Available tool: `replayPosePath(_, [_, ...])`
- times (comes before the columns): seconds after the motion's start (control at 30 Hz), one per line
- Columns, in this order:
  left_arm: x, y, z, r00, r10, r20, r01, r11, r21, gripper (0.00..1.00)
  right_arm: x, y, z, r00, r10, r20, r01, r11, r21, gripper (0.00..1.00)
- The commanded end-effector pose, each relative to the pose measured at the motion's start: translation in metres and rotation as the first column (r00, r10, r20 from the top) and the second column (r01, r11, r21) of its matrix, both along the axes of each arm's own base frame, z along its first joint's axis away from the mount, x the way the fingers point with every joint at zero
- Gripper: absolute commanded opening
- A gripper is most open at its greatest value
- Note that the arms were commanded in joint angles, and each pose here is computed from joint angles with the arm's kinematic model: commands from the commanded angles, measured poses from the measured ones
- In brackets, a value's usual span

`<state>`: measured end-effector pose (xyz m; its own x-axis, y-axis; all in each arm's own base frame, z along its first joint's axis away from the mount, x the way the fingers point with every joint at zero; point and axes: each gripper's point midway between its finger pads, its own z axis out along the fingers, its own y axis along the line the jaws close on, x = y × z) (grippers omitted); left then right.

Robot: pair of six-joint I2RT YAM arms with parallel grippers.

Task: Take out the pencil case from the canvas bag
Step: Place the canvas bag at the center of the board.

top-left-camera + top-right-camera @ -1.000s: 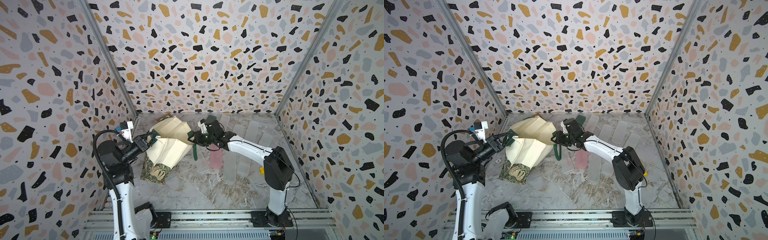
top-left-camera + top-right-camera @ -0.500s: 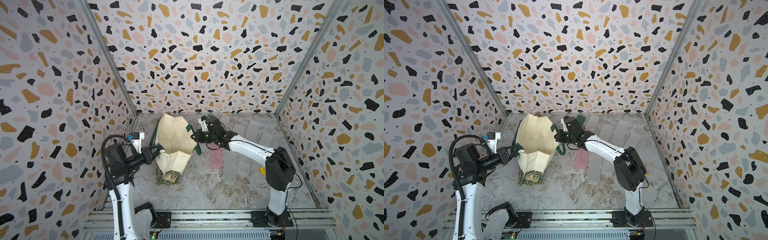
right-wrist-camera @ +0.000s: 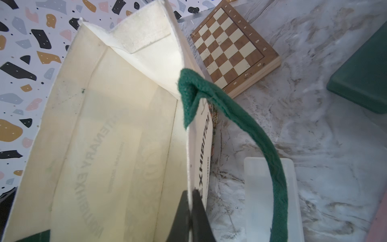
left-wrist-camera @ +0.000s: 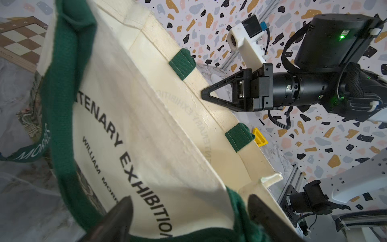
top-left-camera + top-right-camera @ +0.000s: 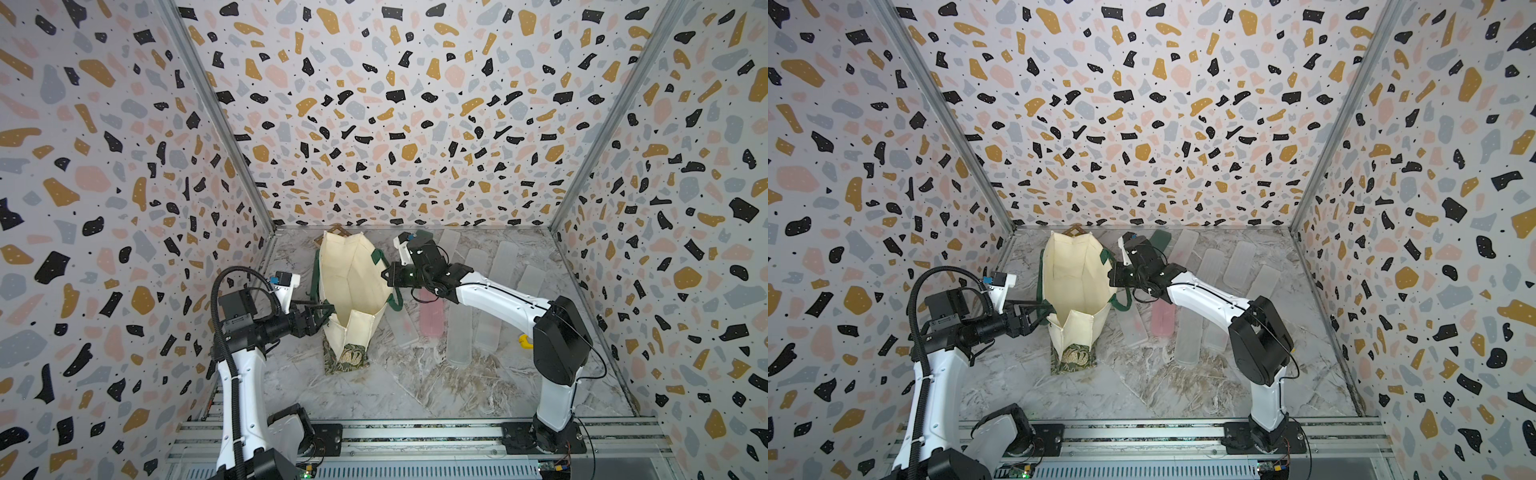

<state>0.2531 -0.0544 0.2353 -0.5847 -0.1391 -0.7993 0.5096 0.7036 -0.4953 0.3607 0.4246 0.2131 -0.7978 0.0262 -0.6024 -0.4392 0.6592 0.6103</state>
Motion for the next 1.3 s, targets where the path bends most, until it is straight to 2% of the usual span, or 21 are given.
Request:
replayPosePath(0.0, [-0.002, 0.001, 0.010, 0.996, 0.006, 0.085, -0.013, 0.997, 0.075, 0.99, -0.001, 0.000, 0.036, 0.998, -0.006, 0.060, 0.005, 1.000, 0.020, 0.00])
replayPosePath(0.13, [-0.003, 0.012, 0.021, 0.985, 0.096, 0.146, -0.119, 0.981, 0.153, 0.99, -0.004, 0.003, 0.050, 0.996, -0.021, 0.091, 0.017, 0.999, 0.037, 0.00])
replayPosePath(0.3, [-0.002, 0.031, 0.015, 0.961, 0.218, 0.170, -0.255, 0.938, 0.234, 0.99, -0.003, 0.001, 0.058, 0.992, -0.065, 0.106, 0.065, 0.998, 0.006, 0.00])
replayPosePath(0.47, [-0.005, 0.033, 0.014, 0.956, 0.244, 0.160, -0.277, 0.931, 0.239, 0.99, 0.001, -0.015, 0.054, 0.984, -0.137, 0.114, 0.145, 0.988, -0.060, 0.00])
replayPosePath(0.77, [0.000, 0.044, 0.022, 0.935, 0.311, 0.171, -0.347, 0.904, 0.248, 0.99, 0.009, -0.041, 0.044, 0.980, -0.171, 0.104, 0.184, 0.973, -0.139, 0.00])
replayPosePath(0.9, [-0.003, 0.045, 0.028, 0.929, 0.319, 0.189, -0.361, 0.897, 0.256, 0.99, 0.012, -0.053, 0.047, 0.976, -0.187, 0.109, 0.200, 0.971, -0.130, 0.00])
replayPosePath(1.13, [0.000, 0.063, 0.026, 0.900, 0.387, 0.202, -0.434, 0.843, 0.319, 0.99, 0.012, -0.059, 0.057, 0.974, -0.187, 0.126, 0.201, 0.974, -0.108, 0.00])
replayPosePath(1.27, [0.000, 0.067, 0.015, 0.899, 0.382, 0.213, -0.436, 0.825, 0.359, 0.99, 0.009, -0.049, 0.049, 0.984, -0.147, 0.100, 0.157, 0.983, -0.097, 0.24])
